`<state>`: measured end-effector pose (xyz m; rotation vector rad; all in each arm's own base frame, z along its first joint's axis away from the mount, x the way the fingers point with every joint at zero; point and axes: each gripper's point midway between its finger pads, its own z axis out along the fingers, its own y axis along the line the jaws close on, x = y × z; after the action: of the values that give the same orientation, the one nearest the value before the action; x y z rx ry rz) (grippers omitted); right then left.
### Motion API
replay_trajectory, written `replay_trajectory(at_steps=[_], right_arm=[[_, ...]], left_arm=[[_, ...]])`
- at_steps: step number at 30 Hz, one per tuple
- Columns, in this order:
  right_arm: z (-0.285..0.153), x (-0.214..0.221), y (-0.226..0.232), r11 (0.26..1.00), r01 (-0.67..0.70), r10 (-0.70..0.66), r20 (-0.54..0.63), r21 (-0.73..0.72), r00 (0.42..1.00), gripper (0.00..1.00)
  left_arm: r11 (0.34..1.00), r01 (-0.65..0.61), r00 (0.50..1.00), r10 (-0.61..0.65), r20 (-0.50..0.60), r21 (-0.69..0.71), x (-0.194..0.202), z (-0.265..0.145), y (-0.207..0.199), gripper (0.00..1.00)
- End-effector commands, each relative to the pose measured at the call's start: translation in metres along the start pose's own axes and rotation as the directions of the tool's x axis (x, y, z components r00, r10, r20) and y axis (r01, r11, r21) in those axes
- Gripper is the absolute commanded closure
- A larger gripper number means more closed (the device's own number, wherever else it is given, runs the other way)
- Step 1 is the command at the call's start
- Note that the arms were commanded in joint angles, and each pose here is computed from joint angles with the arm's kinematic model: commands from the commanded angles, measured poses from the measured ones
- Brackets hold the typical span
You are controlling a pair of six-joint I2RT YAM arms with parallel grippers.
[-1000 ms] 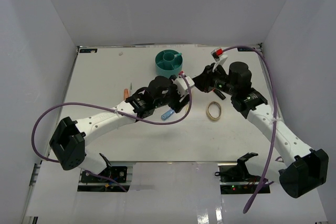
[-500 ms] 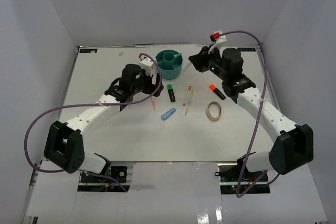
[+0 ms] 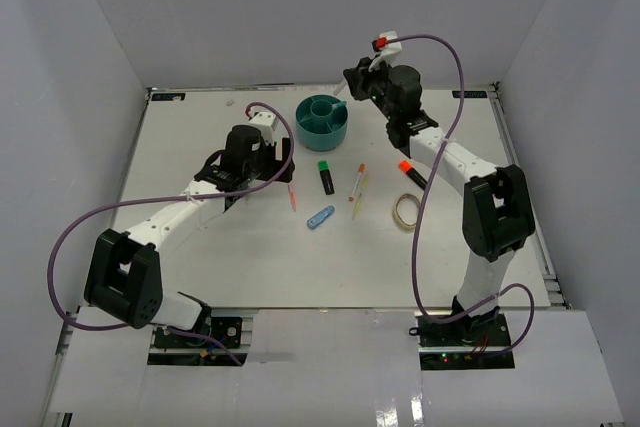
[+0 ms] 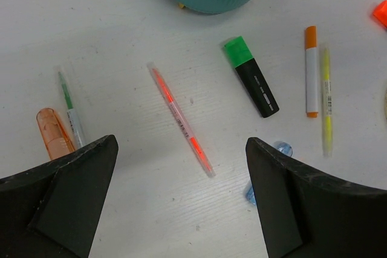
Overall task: Sort the stationery into containers
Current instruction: Place the pen in the storage box.
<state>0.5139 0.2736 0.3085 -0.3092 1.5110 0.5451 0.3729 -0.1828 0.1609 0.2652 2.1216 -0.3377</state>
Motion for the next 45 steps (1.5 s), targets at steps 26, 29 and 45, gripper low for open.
replay_trajectory(at_steps=[26,29,45], right_arm=[[0.097,0.088,-0.027,1.0,-0.015,0.015,-0.036,0.009,0.999,0.8],[0.094,0.083,-0.026,1.0,-0.012,0.012,-0.036,0.007,0.999,0.59],[-0.019,0.007,-0.034,0.984,0.055,-0.035,-0.122,0.169,0.992,0.18]], left_arm=[[1.0,-0.01,1.0,0.01,0.002,0.002,-0.006,0.0,0.0,0.02],[1.0,-0.01,1.0,0.01,0.003,0.004,-0.006,0.0,0.0,0.02],[0.996,0.032,0.999,-0.033,0.008,0.086,-0.015,-0.007,-0.018,0.02]])
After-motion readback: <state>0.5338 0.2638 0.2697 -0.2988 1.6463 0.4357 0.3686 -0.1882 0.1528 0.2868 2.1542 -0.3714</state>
